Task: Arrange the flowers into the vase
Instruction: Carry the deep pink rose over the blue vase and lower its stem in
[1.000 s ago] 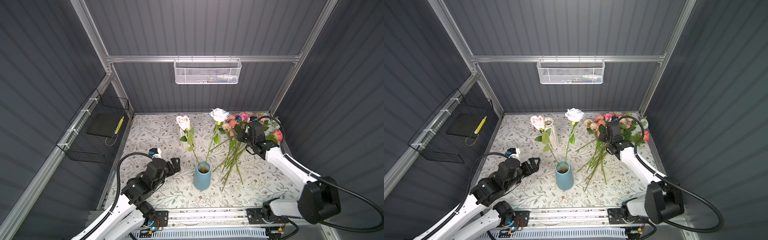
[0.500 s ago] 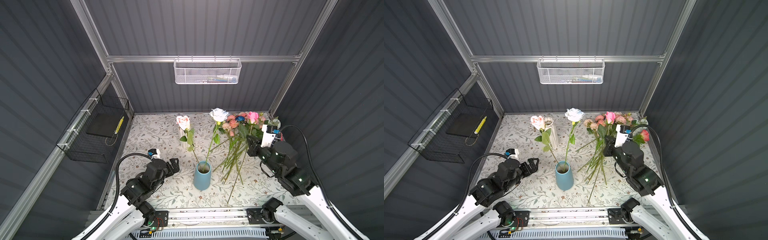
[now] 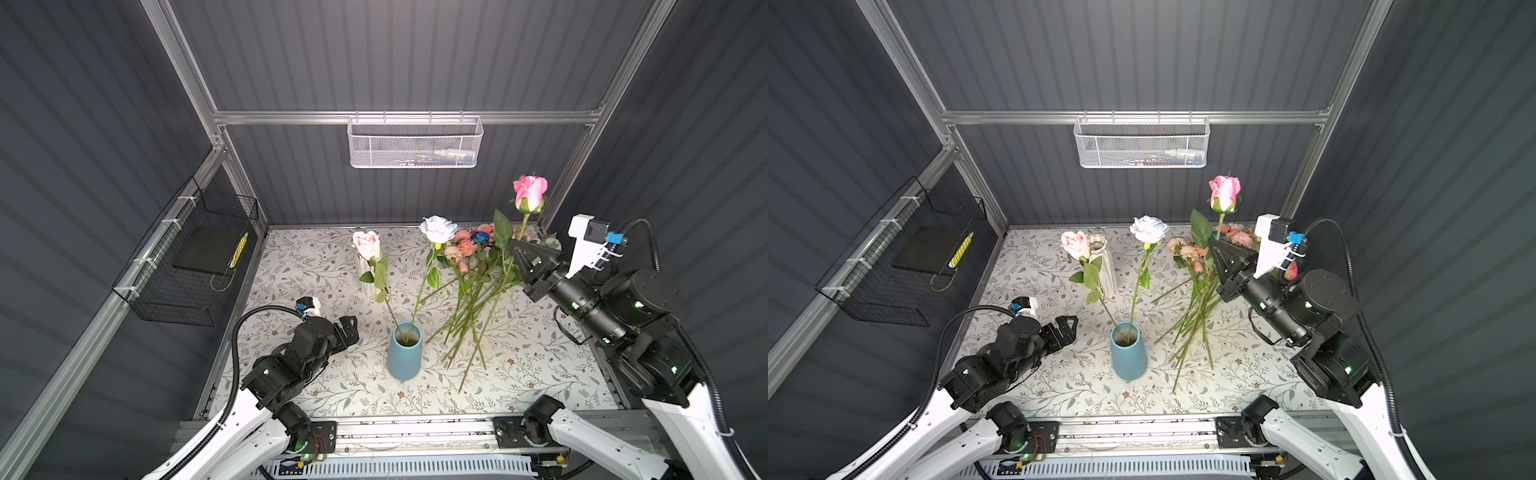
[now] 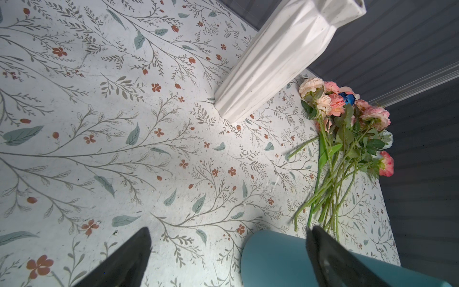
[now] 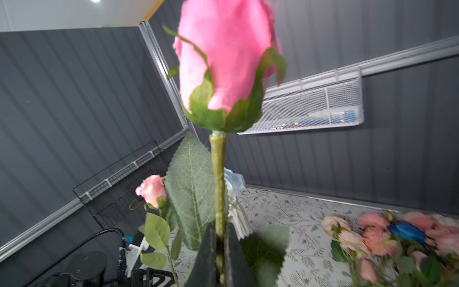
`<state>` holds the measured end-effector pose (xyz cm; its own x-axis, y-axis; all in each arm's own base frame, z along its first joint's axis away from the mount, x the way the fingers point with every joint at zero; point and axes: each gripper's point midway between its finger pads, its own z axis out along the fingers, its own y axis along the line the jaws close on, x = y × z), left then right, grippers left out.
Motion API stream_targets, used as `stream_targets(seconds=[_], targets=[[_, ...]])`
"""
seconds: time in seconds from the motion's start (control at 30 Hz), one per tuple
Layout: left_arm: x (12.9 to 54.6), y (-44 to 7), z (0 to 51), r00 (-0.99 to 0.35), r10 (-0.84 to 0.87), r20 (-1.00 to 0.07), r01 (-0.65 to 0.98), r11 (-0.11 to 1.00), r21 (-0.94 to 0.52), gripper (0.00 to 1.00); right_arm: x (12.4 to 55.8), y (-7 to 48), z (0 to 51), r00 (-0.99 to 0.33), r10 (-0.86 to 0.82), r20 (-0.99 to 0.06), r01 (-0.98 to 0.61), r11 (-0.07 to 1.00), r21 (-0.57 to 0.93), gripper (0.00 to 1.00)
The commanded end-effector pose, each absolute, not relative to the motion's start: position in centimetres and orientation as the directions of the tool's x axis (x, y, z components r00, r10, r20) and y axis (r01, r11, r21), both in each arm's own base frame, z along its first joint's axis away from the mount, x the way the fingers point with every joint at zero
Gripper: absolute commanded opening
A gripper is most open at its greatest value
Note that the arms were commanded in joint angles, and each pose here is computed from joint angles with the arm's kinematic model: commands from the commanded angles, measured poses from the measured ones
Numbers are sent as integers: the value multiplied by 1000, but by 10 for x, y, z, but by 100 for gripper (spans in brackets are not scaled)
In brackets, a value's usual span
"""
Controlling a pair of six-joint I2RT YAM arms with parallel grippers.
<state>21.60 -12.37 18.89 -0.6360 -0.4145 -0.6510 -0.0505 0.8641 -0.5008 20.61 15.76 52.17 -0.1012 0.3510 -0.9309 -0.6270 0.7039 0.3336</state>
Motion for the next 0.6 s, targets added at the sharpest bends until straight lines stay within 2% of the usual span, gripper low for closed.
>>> stream_targets(seconds=[0.0, 0.3, 0.57], targets=[[217, -122, 200, -621, -424, -659, -55, 863, -502, 100, 191, 183, 564, -45, 359, -932, -750, 604, 269, 0], [218, -121, 205, -614, -426, -664, -57, 864, -501, 100, 181, 240, 627, 159, 327, -931, -812, 580, 65, 0], [217, -119, 207, -610, -430, -666, -57, 862, -504, 100, 198, 299, 633, 261, 279, -924, -797, 602, -43, 0]])
